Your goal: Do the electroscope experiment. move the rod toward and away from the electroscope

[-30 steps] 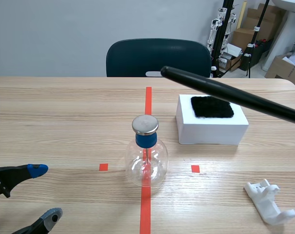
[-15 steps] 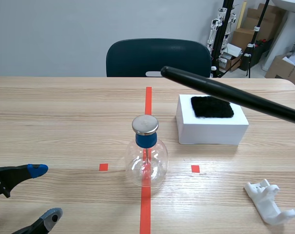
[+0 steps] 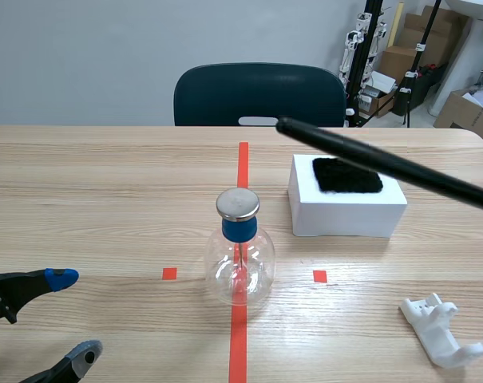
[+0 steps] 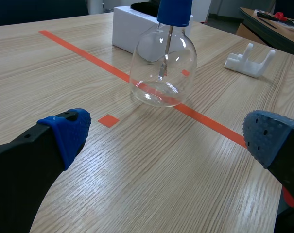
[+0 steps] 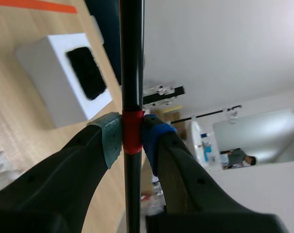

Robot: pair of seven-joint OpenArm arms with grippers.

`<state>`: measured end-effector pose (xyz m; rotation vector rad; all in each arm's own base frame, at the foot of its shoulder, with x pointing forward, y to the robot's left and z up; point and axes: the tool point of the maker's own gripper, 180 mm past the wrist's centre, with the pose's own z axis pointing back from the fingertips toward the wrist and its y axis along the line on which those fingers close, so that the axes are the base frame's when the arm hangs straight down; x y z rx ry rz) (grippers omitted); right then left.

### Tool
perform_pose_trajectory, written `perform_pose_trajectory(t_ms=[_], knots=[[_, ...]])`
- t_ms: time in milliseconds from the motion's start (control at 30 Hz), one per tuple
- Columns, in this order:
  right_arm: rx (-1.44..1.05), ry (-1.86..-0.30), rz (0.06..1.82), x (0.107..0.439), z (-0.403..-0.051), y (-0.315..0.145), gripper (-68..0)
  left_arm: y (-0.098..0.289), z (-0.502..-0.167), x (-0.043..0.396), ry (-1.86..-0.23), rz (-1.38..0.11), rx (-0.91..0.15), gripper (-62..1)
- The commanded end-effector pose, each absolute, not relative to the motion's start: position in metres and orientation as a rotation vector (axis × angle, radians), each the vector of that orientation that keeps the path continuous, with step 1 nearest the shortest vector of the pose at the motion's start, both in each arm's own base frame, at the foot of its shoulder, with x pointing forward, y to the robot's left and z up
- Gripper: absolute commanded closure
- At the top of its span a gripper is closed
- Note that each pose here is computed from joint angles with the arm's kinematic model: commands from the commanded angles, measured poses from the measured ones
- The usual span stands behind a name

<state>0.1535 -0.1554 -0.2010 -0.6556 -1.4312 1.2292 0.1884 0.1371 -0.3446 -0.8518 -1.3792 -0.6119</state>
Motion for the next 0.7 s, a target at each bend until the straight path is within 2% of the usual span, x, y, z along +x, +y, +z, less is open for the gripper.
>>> perform_pose_trajectory(t_ms=[0, 667], knots=[[-0.665, -1.458, 1.227, 0.1584, -0.1935, -0.1533, 0.0, 0.1380, -0.3380, 0.1933, -1.412, -0.601, -0.854, -62.3], [-0.635, -1.444, 1.236, 0.1571, -0.1977, -0.1513, 0.0, 0.1380, -0.3380, 0.1933, -1.412, -0.600, -0.855, -62.3]])
